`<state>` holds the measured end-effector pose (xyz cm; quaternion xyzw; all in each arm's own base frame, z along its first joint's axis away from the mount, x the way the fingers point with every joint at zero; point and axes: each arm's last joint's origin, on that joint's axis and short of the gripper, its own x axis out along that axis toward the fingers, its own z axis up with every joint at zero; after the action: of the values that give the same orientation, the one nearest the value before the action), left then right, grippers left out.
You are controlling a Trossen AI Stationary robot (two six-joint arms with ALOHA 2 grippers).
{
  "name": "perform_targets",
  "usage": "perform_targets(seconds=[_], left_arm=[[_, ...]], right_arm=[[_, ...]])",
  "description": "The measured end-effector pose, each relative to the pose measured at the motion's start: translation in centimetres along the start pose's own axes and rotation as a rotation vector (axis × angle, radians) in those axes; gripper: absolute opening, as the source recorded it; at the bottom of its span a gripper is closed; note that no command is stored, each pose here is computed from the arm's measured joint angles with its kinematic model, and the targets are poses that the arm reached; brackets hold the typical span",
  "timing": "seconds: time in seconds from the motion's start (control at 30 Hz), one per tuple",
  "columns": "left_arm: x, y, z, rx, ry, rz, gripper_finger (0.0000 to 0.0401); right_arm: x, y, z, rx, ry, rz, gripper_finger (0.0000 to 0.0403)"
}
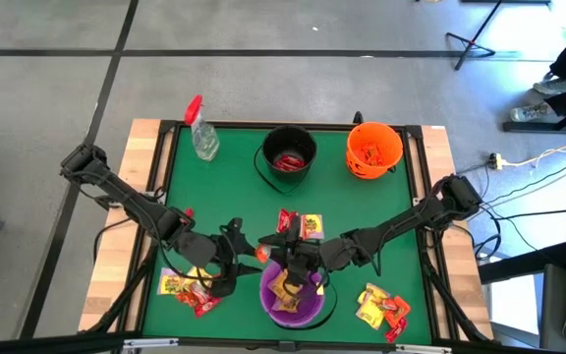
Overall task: Organize candy in baskets
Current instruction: Put the orange candy pack into the orange bucket
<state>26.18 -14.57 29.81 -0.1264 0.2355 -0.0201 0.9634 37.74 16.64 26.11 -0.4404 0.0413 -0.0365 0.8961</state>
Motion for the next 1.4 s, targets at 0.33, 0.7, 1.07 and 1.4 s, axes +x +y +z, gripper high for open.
perform_targets(seconds=[0.33,0.7,1.07,1.4], left_arm=[[0.0,0.0,0.1,0.001,-0.007,0.006,0.0183],[-0.5,0.5,-0.3,-0.007,0.042,0.034,0.0183],[-3.6,0.7,-0.5,-0.041,0.056,0.113,0.0183],[-5.3,-2.0,-2.1,0.108,-0.026,0.161,0.0183]], right_arm=[[0.0,-0.1,0.0,0.005,0.015,-0.017,0.0116],[0.0,-0.1,0.0,0.008,0.029,-0.033,0.003],[-0.2,-0.7,-0.5,0.031,0.224,-0.198,0.0038],[-3.3,-5.9,-0.4,0.259,0.258,-0.096,0.0036]])
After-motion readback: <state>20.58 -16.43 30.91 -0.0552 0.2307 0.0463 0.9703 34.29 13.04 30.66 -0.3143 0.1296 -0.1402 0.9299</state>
